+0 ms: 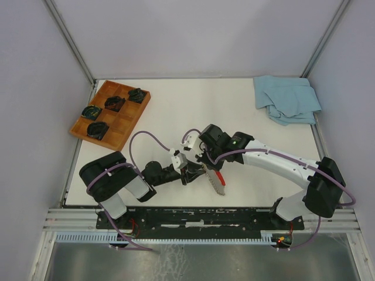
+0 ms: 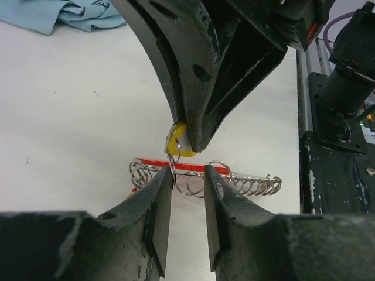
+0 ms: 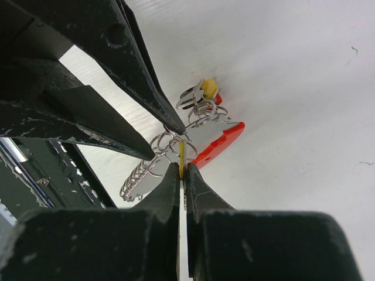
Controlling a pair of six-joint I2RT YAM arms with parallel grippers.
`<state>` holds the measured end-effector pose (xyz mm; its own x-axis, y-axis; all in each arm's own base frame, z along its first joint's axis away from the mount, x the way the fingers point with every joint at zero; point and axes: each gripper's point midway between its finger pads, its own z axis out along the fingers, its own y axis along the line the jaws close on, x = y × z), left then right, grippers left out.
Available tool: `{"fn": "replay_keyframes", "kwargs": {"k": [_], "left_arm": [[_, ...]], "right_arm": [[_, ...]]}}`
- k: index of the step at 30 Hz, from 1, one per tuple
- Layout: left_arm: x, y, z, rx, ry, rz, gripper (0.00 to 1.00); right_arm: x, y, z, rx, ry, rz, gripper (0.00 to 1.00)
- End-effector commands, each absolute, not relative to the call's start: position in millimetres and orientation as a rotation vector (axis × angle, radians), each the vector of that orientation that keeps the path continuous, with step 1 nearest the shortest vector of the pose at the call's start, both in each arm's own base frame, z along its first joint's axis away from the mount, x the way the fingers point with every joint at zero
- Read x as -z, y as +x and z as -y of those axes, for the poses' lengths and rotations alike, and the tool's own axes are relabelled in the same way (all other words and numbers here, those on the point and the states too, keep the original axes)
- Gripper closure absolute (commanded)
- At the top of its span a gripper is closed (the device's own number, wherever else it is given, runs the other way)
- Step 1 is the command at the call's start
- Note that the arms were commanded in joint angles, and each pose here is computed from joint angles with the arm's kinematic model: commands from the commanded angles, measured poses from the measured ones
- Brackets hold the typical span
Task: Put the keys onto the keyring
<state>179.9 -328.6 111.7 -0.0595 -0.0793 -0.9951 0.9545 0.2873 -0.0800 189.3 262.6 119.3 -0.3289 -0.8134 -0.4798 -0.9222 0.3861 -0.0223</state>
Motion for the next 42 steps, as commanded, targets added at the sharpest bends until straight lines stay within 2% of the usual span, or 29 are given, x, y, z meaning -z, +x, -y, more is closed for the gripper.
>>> {"fn": "replay_keyframes", "kwargs": {"k": [1, 5, 9, 10, 20, 29, 42], "left_arm": [[-162, 183, 334, 1.089, 0.843, -1.124, 0.68], [-156, 185, 336, 1.09, 0.84, -1.146, 0.79], [-153, 189, 337, 1.081, 0.828, -1.162, 0.96], [-153, 190, 336, 1.08, 0.824, -1.164, 0.97], [-156, 175, 336, 1.102, 0.899, -1.12, 0.97], [-169, 160, 337, 1.092, 0.99, -1.048, 0.97], [-159, 174, 332, 0.989, 0.935, -1.123, 0.97]], "right_arm": [[-129, 194, -275, -0.388, -1.479, -2.183, 1.0], [-133, 193, -277, -0.397, -1.49, -2.171, 0.99], [-135, 190, -274, -0.391, -1.515, -2.169, 0.99], [-134, 189, -273, -0.386, -1.523, -2.175, 0.99], [-110, 201, -241, -0.29, -1.481, -2.29, 0.99], [-89, 206, -241, -0.288, -1.5, -2.353, 0.99], [-115, 213, -242, -0.277, -1.507, -2.28, 0.99]]}}
